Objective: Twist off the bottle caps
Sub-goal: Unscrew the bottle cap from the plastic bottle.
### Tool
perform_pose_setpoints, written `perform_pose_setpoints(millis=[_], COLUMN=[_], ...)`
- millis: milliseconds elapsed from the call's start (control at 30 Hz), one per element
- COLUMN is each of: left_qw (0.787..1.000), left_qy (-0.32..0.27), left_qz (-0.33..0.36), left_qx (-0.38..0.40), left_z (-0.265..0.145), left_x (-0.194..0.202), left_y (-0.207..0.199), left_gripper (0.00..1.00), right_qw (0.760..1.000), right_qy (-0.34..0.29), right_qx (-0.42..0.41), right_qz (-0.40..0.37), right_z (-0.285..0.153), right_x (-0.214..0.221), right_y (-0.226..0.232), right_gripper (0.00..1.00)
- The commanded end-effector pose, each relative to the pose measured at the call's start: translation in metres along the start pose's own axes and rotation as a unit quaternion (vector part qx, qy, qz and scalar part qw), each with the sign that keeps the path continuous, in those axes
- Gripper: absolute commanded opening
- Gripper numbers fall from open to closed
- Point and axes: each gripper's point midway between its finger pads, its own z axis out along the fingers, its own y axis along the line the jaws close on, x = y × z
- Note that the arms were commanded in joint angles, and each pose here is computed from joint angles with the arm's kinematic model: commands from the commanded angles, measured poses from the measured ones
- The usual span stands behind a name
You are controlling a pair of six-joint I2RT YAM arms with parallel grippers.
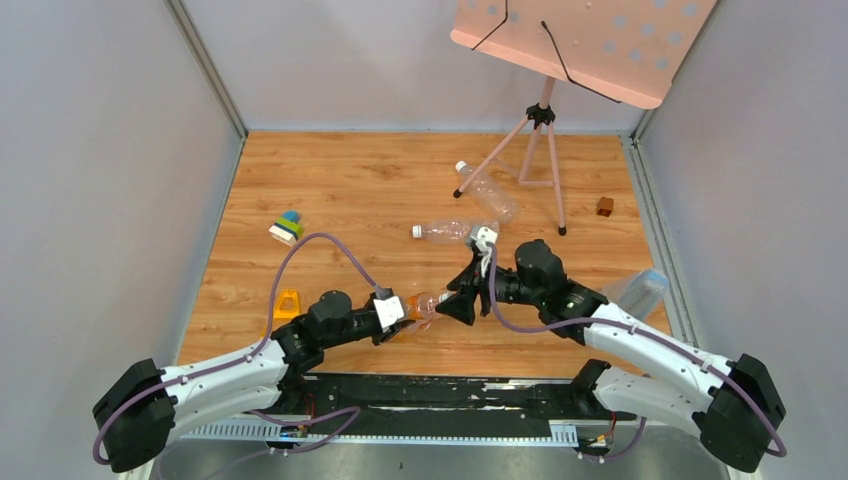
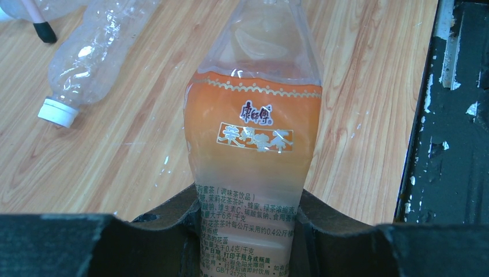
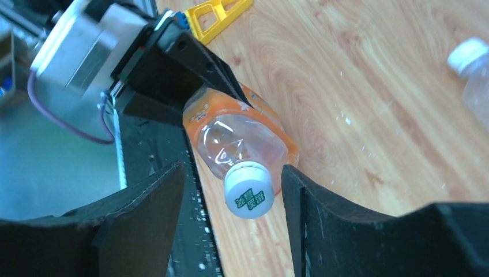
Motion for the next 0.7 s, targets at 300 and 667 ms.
perform_pose_setpoints(millis=[300, 667], left_qw=[1.000, 1.000], left_qy=[-0.013, -0.011], left_qz=[-0.004, -0.005], left_qx=[-0.006, -0.007], left_z=[0.002, 0.003], left_x=[-0.013, -0.012], left_y=[0.004, 0.004], left_gripper=[0.00, 0.00], right_qw=[0.947, 0.940], right_qy=[0.046, -0.004], right_qx=[0.117, 0.132], right_qz=[0.294, 0.314], right_z=[0.000, -0.014], right_x=[0.004, -0.013], right_y=[-0.011, -0.010], right_gripper=[0.57, 0.50])
